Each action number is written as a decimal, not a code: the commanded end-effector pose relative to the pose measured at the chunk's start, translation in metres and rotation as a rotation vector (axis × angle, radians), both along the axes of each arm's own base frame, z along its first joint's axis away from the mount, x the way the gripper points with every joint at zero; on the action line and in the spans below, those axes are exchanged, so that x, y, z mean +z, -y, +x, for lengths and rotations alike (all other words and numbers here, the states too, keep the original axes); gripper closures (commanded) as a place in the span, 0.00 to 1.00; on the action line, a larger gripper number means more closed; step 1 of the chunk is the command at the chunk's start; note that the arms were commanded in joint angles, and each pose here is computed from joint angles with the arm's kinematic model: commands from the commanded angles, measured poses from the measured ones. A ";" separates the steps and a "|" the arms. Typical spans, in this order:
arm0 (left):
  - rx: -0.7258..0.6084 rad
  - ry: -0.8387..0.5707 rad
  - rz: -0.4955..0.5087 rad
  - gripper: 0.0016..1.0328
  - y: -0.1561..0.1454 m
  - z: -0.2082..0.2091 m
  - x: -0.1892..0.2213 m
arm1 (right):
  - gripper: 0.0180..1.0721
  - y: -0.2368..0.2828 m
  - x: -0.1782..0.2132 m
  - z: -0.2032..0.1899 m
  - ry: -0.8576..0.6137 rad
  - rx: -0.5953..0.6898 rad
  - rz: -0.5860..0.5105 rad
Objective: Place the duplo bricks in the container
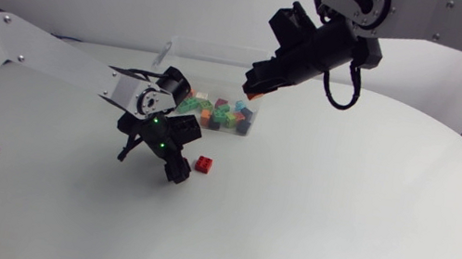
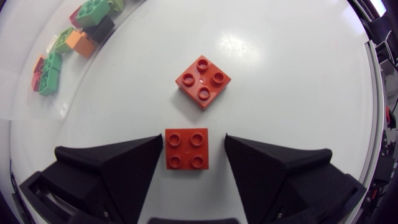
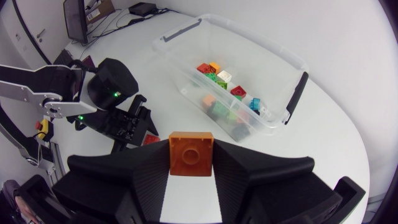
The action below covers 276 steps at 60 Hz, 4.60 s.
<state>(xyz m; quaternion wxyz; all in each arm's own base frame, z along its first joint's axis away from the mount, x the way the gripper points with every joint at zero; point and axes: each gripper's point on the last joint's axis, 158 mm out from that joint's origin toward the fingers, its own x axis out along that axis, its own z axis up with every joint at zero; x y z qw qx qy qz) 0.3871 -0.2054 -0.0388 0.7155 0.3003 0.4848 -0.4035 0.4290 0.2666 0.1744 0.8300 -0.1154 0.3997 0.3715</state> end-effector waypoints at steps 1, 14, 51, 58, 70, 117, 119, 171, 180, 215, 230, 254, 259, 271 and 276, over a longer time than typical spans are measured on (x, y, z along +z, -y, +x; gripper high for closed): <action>-0.002 -0.003 0.012 0.67 0.003 0.005 -0.003 | 0.61 -0.002 0.018 0.009 0.030 -0.015 0.039; 0.013 -0.015 0.042 0.75 -0.003 0.010 0.007 | 0.61 -0.001 0.021 0.027 0.045 -0.022 0.067; 0.011 0.032 0.033 0.76 -0.007 0.003 0.072 | 0.61 -0.025 0.020 0.097 0.141 -0.026 0.163; 0.011 0.051 0.025 0.76 -0.009 0.002 0.084 | 0.61 -0.028 0.016 0.111 0.151 -0.031 0.168; 0.020 0.098 0.004 0.76 -0.011 0.004 0.107 | 0.61 -0.030 0.007 0.129 0.165 -0.036 0.179; 0.127 0.355 -0.261 0.76 -0.016 0.061 0.216 | 0.06 -0.019 0.013 0.125 0.168 -0.043 0.116; 0.135 0.368 -0.274 0.76 -0.016 0.065 0.220 | 0.06 -0.017 0.014 0.120 0.167 -0.040 0.110; 0.228 0.524 -0.550 0.75 0.004 0.150 0.268 | 0.06 -0.006 -0.077 -0.031 0.026 0.192 -0.087; 0.222 0.531 -0.560 0.73 0.010 0.157 0.270 | 0.06 -0.011 -0.098 -0.045 0.001 0.255 -0.124; 0.262 0.572 -0.558 0.05 -0.014 0.149 0.286 | 0.06 -0.041 -0.159 -0.053 -0.067 0.441 -0.224; 0.271 0.596 -0.524 0.05 -0.043 0.116 0.294 | 0.06 -0.051 -0.178 -0.049 -0.096 0.496 -0.255; 0.284 0.571 -0.421 0.05 -0.067 0.085 0.264 | 0.06 -0.064 -0.206 -0.036 -0.134 0.550 -0.304; 0.297 0.565 -0.410 0.05 -0.072 0.083 0.261 | 0.06 -0.067 -0.211 -0.032 -0.139 0.556 -0.314; 0.314 0.540 -0.385 0.05 -0.083 0.073 0.252 | 0.08 -0.070 -0.221 -0.031 -0.160 0.572 -0.333; 0.321 0.533 -0.372 0.05 -0.088 0.067 0.246 | 0.10 -0.071 -0.225 -0.032 -0.167 0.578 -0.337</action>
